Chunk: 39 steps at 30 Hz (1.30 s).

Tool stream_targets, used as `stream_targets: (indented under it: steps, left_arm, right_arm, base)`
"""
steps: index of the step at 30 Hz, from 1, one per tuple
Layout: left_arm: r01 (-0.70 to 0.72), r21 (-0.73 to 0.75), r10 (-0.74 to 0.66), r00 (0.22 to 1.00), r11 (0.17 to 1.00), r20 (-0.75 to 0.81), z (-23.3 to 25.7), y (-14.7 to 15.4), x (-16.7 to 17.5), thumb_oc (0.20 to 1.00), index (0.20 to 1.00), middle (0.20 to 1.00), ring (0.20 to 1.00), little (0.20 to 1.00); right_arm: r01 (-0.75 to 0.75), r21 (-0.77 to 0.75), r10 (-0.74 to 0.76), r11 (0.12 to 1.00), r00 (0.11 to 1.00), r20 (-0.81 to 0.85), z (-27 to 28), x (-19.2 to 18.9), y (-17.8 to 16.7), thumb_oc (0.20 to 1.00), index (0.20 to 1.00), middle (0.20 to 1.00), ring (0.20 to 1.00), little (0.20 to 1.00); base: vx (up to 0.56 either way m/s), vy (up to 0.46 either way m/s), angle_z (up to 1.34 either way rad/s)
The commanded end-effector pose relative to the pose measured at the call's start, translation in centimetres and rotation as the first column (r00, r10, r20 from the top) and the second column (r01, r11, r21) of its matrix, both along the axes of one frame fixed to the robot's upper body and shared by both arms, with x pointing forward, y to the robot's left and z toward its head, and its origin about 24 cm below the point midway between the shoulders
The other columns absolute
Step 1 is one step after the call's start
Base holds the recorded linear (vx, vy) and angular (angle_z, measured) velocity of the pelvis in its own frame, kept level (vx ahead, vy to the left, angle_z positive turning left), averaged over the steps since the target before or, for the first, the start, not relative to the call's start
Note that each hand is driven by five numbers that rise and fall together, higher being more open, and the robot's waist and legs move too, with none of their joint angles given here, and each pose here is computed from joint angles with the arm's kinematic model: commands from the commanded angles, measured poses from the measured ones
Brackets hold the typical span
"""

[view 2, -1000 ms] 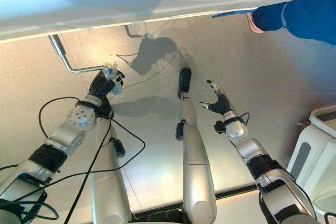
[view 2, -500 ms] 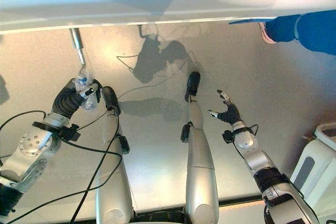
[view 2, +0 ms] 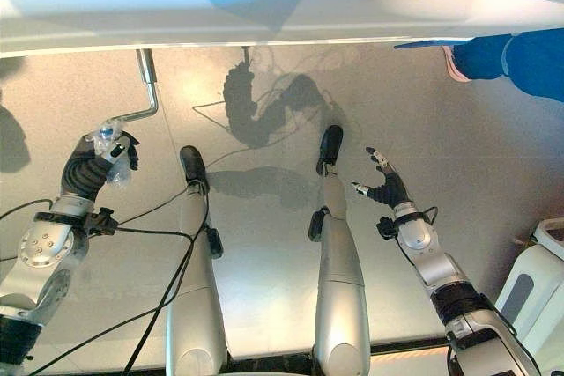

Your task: Raise the hospital bed

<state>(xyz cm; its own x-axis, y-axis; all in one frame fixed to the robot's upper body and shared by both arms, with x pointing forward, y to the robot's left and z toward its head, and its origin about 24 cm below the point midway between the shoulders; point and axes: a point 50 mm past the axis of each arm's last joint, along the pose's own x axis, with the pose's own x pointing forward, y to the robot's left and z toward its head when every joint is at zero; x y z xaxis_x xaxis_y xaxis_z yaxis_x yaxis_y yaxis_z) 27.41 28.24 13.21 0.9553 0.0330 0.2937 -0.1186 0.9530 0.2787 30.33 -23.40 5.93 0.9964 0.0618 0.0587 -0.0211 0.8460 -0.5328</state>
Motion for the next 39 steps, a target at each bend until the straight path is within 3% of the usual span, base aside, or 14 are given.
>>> stream_targets:
  steps: [1,13,21,27,30,35,39]
  left_arm:
    - [-0.095,0.062,0.092,0.995,0.994,0.050,1.0,0.6,1.6,0.200,0.200,0.200,0.200,0.200]
    - [-0.180,0.035,0.180,0.984,0.983,-0.007,2.1,-2.8,8.8,0.200,0.200,0.200,0.200,0.200]
    - [-0.190,0.203,0.211,0.974,0.961,-0.087,1.7,-4.0,10.8,0.200,0.200,0.200,0.200,0.200]
    - [-0.104,0.240,0.130,0.987,0.965,-0.096,1.3,-6.5,11.2,0.200,0.200,0.200,0.200,0.200]
    - [0.023,0.267,-0.010,0.999,0.963,-0.050,1.8,-9.7,10.8,0.200,0.200,0.200,0.200,0.200]
    - [0.186,0.182,-0.200,0.978,0.966,0.059,3.5,-12.8,9.1,0.200,0.200,0.200,0.200,0.200]
    - [0.306,0.116,-0.322,0.933,0.945,0.162,5.3,-13.6,6.9,0.200,0.200,0.200,0.200,0.200]
  right_arm:
    - [-0.015,0.025,0.014,1.000,0.998,0.058,1.1,0.1,0.2,1.000,1.000,1.000,1.000,1.000]
    - [-0.048,0.026,0.046,0.998,0.994,0.098,2.1,2.1,2.9,1.000,1.000,1.000,1.000,1.000]
    - [-0.097,0.036,0.093,0.995,0.991,0.092,2.1,2.4,4.4,1.000,1.000,1.000,1.000,1.000]
    - [-0.113,0.034,0.110,0.993,0.991,0.082,2.0,2.6,4.9,1.000,1.000,1.000,1.000,1.000]
    - [-0.107,0.034,0.104,0.994,0.991,0.086,2.2,2.8,4.9,1.000,1.000,1.000,1.000,1.000]
    - [-0.081,0.025,0.078,0.996,0.993,0.094,2.3,2.7,4.2,1.000,1.000,1.000,1.000,1.000]
    - [-0.047,0.021,0.045,0.999,0.994,0.095,2.2,2.3,3.1,1.000,1.000,1.000,1.000,1.000]
  base:
    - [0.00,0.000,0.00]
    - [0.00,0.010,0.03]
    - [0.00,-0.008,-0.01]
    - [0.00,-0.028,-0.08]
    - [0.00,-0.009,-0.04]
    - [0.00,0.000,0.00]
    - [0.00,0.000,0.00]
